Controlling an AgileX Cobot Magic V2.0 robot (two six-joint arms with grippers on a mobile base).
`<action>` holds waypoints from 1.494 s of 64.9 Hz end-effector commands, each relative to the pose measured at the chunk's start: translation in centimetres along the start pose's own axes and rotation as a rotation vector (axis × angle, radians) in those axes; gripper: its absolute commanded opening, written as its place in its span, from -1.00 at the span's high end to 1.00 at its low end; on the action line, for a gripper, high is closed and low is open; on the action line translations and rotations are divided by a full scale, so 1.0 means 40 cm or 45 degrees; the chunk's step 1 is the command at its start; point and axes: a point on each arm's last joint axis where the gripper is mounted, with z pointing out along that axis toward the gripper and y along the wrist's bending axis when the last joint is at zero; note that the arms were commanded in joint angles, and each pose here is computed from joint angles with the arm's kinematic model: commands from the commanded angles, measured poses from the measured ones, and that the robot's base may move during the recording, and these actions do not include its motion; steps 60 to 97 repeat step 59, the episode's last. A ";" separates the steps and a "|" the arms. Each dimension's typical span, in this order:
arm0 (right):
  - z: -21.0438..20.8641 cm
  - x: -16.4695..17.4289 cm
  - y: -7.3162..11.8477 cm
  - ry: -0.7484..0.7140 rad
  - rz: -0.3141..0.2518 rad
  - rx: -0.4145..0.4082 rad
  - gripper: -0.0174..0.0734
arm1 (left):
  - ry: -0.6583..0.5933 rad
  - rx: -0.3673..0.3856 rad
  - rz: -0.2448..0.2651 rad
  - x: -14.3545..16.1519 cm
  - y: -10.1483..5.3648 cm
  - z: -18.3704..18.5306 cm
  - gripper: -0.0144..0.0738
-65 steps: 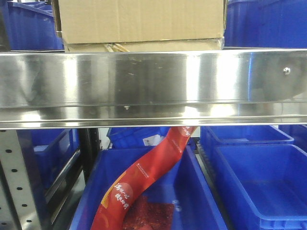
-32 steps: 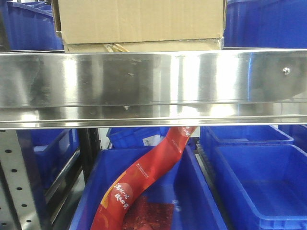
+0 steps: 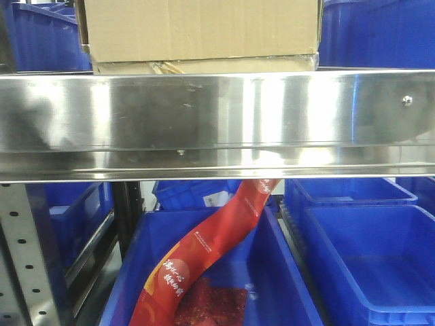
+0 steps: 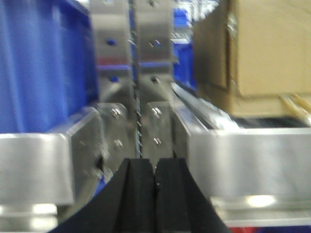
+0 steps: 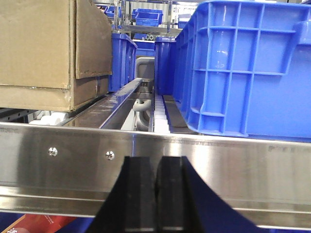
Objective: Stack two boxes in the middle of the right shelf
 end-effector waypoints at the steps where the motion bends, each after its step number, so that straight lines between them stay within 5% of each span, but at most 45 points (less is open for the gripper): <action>1: -0.001 -0.006 0.000 -0.034 -0.010 0.001 0.97 | -0.062 -0.011 -0.007 -0.010 0.001 -0.001 0.88; 97: -0.001 -0.006 0.000 -0.034 -0.010 0.001 0.97 | -0.059 -0.011 -0.007 -0.009 0.001 -0.001 0.88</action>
